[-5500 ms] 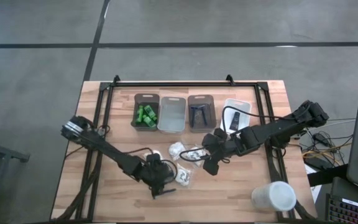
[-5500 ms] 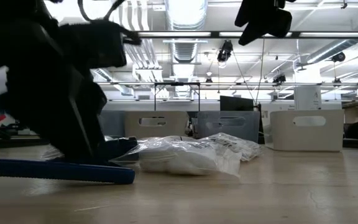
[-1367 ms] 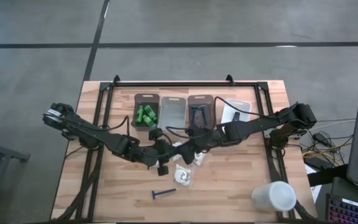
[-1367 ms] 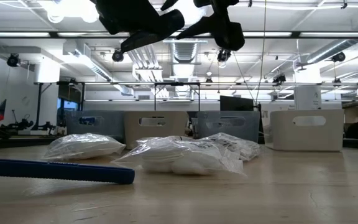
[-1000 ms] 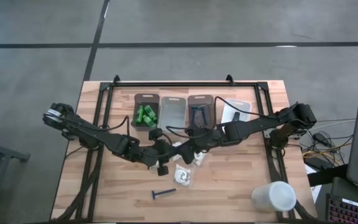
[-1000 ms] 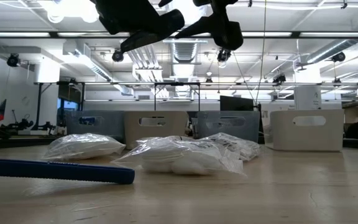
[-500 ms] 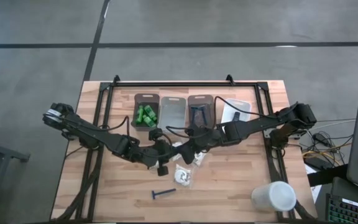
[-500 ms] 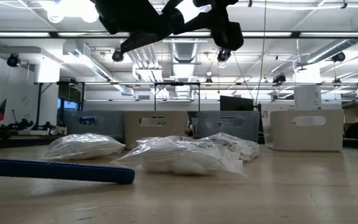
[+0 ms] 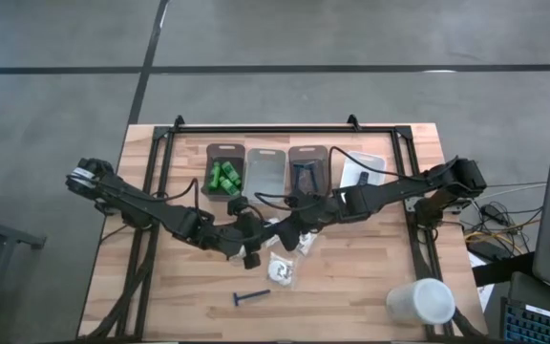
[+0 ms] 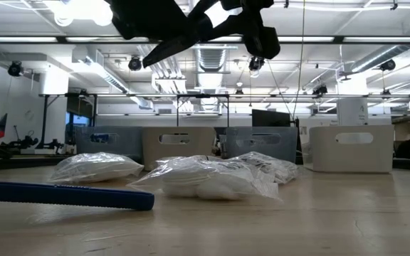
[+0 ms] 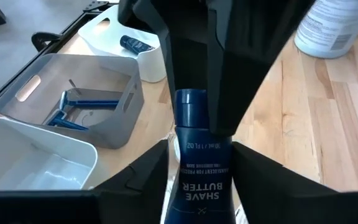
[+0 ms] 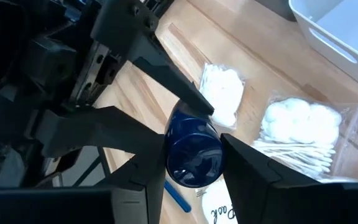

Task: Pick & Place Travel size toiletries
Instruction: Put the blue shave cream into the white bin, then put the white cotton pack into the gray bin

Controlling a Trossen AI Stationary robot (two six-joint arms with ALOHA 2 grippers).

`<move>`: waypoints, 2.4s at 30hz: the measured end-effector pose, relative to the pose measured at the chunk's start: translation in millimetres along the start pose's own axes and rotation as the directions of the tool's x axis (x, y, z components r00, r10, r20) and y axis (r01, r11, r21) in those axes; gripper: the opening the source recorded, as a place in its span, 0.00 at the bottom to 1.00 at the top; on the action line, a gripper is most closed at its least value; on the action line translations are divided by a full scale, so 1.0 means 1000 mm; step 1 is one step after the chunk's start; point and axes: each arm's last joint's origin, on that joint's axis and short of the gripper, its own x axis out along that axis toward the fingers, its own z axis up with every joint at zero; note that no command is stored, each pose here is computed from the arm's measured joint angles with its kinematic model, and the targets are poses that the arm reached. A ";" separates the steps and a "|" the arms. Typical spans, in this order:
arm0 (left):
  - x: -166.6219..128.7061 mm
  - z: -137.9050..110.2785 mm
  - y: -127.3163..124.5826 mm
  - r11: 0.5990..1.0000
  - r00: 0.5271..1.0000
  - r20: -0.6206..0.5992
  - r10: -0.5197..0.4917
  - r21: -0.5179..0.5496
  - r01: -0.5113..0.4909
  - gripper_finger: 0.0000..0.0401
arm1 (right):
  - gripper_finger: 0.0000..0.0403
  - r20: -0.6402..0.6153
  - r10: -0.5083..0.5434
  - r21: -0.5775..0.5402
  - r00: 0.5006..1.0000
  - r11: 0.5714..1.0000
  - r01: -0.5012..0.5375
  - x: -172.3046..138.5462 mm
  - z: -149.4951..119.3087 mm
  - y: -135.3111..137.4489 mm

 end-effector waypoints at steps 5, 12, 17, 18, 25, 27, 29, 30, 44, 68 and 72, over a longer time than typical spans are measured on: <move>-0.002 -0.002 -0.002 1.000 1.000 -0.007 0.001 -0.005 -0.001 0.53 | 0.31 0.018 -0.051 -0.010 0.999 0.999 0.052 0.000 0.000 -0.004; -0.013 -0.013 0.004 0.999 0.991 -0.132 0.033 -0.001 -0.033 0.63 | 0.30 0.031 -0.211 -0.049 0.977 0.976 0.212 -0.008 -0.003 -0.015; -0.022 -0.025 0.014 0.993 0.961 -0.259 0.095 -0.050 -0.111 0.64 | 0.31 0.082 -0.330 -0.062 0.940 0.940 0.336 -0.033 -0.001 -0.021; -0.023 -0.027 0.016 0.990 0.954 -0.281 0.107 -0.056 -0.128 0.64 | 0.32 0.093 -0.362 -0.063 0.928 0.928 0.368 -0.039 -0.001 -0.023; -0.026 -0.038 0.021 0.982 0.927 -0.341 0.156 -0.045 -0.182 0.64 | 0.30 0.197 -0.607 0.039 0.770 0.789 0.613 -0.095 0.000 -0.043; -0.025 -0.042 0.022 0.982 0.923 -0.349 0.162 -0.035 -0.186 0.64 | 0.30 0.197 -0.682 0.078 0.704 0.727 0.682 -0.111 -0.003 -0.051; -0.024 -0.047 0.023 0.981 0.918 -0.358 0.169 -0.025 -0.191 0.64 | 0.30 0.172 -0.755 0.115 0.632 0.653 0.748 -0.125 -0.005 -0.061; -0.024 -0.049 0.024 0.981 0.915 -0.364 0.173 -0.019 -0.194 0.64 | 0.30 0.162 -0.788 0.130 0.594 0.613 0.779 -0.130 -0.006 -0.065; -0.019 -0.086 0.033 0.972 0.868 -0.456 0.197 -0.027 -0.235 0.64 | 0.33 0.070 -0.929 0.153 0.364 0.370 0.916 -0.109 0.001 -0.138; -0.022 -0.085 0.052 0.956 0.864 -0.454 0.219 -0.079 -0.284 0.64 | 0.60 0.015 -0.909 0.170 0.417 0.413 0.895 -0.078 -0.013 -0.174; -0.021 -0.085 0.052 0.955 0.866 -0.450 0.217 -0.085 -0.283 0.64 | 0.66 -0.044 -0.892 0.147 0.451 0.440 0.886 -0.076 -0.015 -0.173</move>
